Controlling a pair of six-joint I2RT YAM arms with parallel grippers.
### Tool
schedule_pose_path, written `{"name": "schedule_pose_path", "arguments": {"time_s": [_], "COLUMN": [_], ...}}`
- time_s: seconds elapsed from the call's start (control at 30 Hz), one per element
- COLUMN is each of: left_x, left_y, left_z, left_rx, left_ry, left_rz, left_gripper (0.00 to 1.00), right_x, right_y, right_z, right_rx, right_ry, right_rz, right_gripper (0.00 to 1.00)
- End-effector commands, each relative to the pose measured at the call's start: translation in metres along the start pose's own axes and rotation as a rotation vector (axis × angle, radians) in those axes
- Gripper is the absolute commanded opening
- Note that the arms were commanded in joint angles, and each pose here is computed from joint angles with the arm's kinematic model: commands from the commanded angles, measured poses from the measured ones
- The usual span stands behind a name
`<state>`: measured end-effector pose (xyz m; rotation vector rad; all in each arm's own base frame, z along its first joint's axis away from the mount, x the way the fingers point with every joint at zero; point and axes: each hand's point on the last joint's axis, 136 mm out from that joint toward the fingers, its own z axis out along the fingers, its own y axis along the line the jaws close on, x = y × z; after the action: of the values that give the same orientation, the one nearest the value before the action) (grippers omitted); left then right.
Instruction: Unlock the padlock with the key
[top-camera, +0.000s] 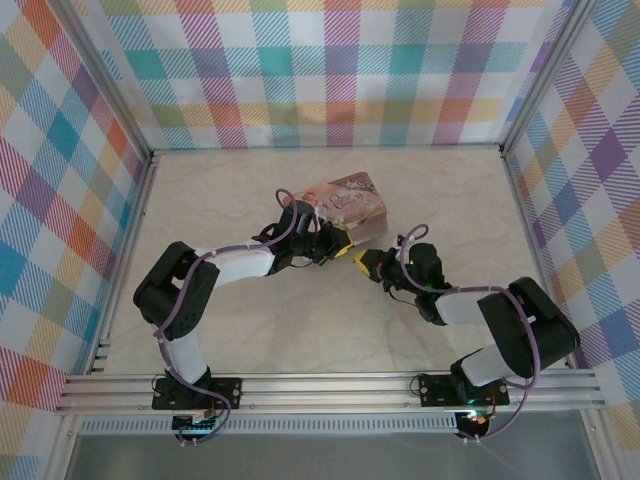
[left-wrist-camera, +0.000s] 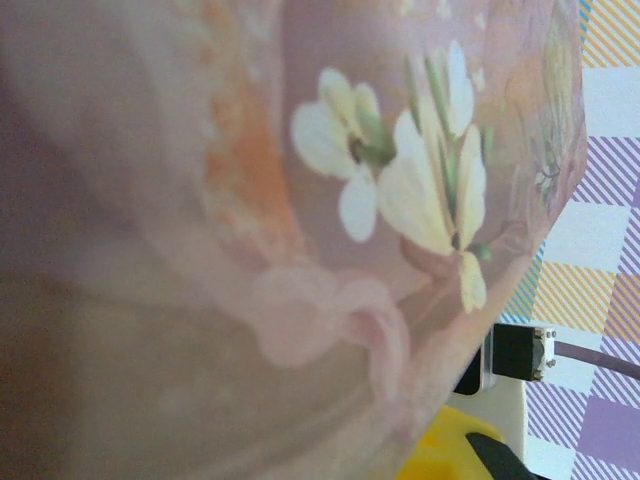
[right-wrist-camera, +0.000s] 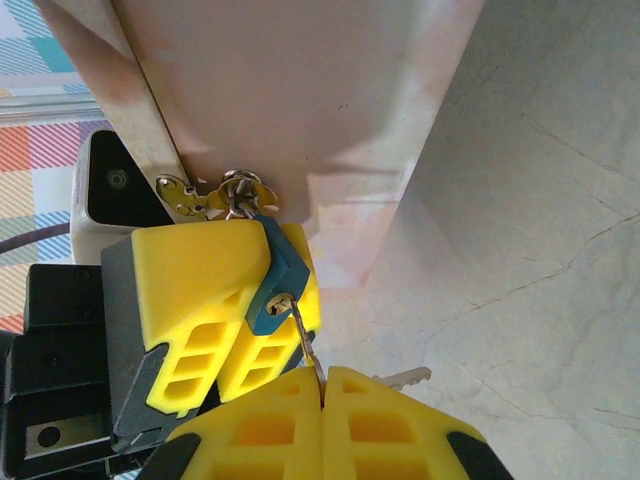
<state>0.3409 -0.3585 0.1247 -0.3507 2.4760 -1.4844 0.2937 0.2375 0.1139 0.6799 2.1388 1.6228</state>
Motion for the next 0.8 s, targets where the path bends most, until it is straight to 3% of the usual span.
{"name": "schedule_pose_path", "arguments": {"time_s": [0.0,0.77], "left_x": [0.012,0.014], "left_y": [-0.0186,-0.0165], "left_z": [-0.0015,0.0011], "left_rx": [0.075,0.083], "left_ry": [0.059,0.064], "left_rz": [0.006,-0.007], "left_gripper": [0.05,0.05], "right_x": [-0.0025,-0.0087], "right_y": [0.0236,0.0277], "right_z": [-0.0015,-0.0041], "right_rx": [-0.071,-0.09], "right_ry": [-0.021,-0.062], "right_rz": [-0.048,-0.054], "right_gripper": [0.0,0.0]}}
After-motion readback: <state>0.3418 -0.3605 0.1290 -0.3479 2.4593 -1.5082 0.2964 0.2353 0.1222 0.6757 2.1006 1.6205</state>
